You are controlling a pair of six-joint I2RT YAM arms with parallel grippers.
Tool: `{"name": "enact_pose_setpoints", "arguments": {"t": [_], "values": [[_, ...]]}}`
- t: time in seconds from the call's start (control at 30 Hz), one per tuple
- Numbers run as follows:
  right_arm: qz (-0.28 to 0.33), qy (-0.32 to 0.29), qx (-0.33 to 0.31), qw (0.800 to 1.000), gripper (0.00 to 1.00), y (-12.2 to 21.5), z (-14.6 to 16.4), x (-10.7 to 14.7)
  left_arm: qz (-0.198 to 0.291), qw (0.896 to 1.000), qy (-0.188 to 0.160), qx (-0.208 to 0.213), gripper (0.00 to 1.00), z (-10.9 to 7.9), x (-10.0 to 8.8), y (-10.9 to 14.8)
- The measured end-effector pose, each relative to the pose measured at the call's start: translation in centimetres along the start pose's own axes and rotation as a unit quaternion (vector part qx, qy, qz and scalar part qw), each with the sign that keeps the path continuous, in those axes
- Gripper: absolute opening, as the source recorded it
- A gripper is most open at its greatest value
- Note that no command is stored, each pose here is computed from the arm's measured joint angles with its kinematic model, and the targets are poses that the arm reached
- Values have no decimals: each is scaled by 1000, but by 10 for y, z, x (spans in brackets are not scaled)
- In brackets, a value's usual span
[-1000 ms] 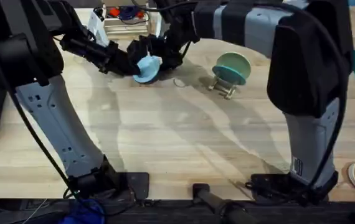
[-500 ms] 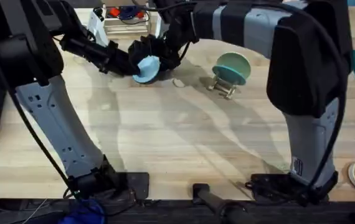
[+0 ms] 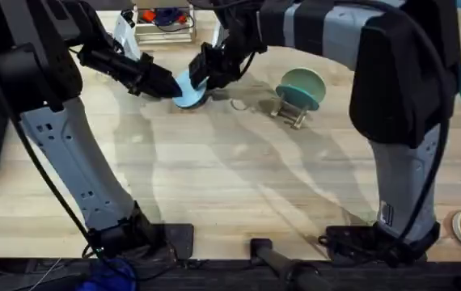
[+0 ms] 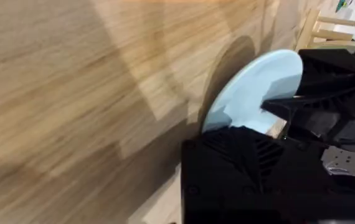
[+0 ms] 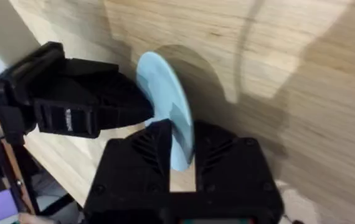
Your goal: Pick up the plates from the table one by one and place each into a slot on the dish rack.
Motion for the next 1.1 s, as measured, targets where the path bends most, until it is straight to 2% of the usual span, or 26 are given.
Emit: {"name": "enact_pose_setpoints", "arguments": {"t": [0.2, 0.87, 1.1], "values": [[7, -2, -13, 1000, 43, 3, 4, -1, -2, 1000, 1, 1, 41, 0, 0, 1], [10, -2, -17, 1000, 29, 3, 5, 0, 1, 1000, 9, 6, 41, -2, 2, 2], [13, 1, -24, 1000, 31, 3, 8, 1, 23, 1000, 15, -6, 40, -6, 5, 7]]}}
Point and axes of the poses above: each hand's point on the last joint's axis, 136 mm out from that joint toward the fingers, its own y axis back along the fingers, its own z axis along the line the jaws close on, x = y × z, the point moved 1 cm from there along y, back along the fingers, and after that the axes turned 15 degrees about -y, right-handed, at the moved point
